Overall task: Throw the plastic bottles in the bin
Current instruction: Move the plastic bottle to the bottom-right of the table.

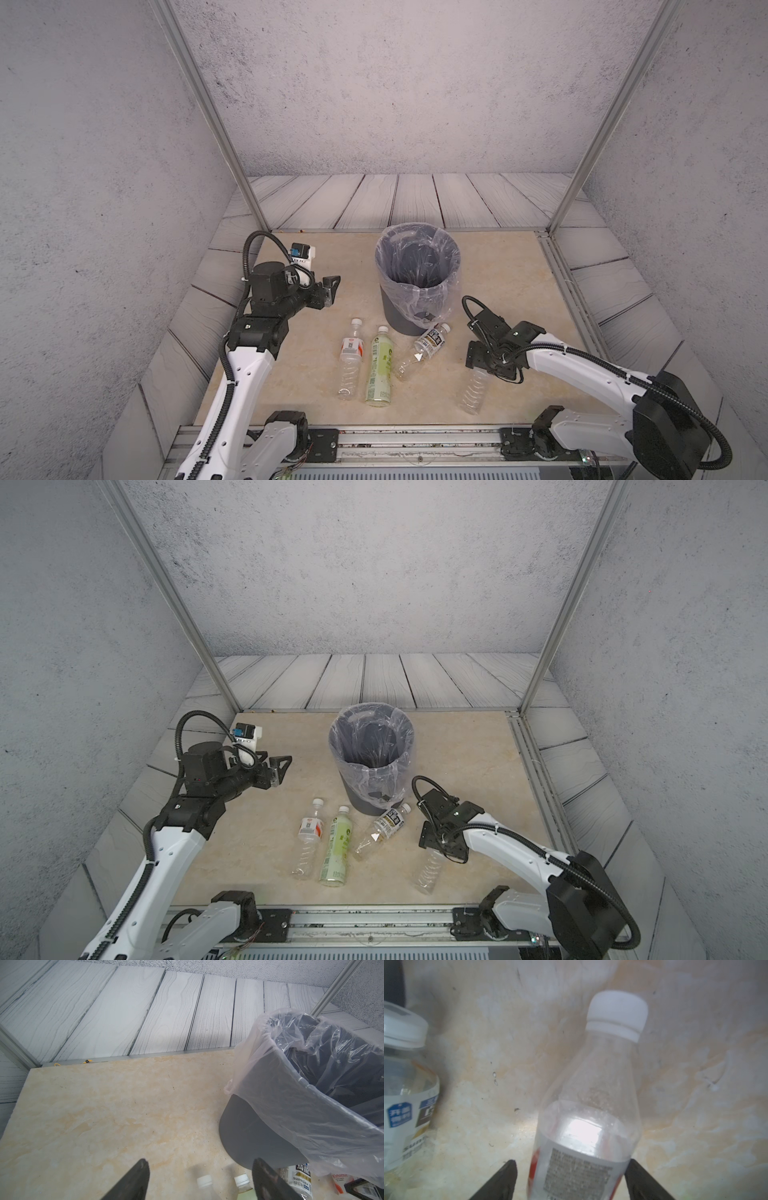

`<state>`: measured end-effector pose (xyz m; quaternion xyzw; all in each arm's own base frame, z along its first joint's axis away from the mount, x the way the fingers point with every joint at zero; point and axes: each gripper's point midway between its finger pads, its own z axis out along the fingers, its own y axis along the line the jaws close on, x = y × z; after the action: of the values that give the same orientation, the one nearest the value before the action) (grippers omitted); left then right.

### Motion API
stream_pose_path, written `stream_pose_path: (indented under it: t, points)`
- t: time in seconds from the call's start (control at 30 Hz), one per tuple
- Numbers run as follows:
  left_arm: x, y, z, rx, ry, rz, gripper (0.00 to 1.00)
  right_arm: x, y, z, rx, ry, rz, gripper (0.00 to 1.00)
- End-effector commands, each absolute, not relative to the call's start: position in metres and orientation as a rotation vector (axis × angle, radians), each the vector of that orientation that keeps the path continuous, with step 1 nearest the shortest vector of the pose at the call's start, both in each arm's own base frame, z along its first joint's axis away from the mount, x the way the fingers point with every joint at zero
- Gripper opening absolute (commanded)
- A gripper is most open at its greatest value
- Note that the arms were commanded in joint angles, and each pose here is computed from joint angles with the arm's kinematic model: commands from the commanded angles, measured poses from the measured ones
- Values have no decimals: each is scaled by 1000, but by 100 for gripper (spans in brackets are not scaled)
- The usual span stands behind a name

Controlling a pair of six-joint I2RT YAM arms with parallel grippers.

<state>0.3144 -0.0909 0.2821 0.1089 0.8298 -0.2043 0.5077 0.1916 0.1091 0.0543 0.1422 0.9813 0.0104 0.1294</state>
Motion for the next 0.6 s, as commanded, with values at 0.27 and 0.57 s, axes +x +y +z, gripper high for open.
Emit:
stream_pose_path:
  t: [0.27,0.57]
  points:
    - [314,-95,285,277,1991,-501,80,160,105,28,467,2939,63,83]
    - [314,-95,283,274,1994,-500,80,175,97,37,452,2857,8,62]
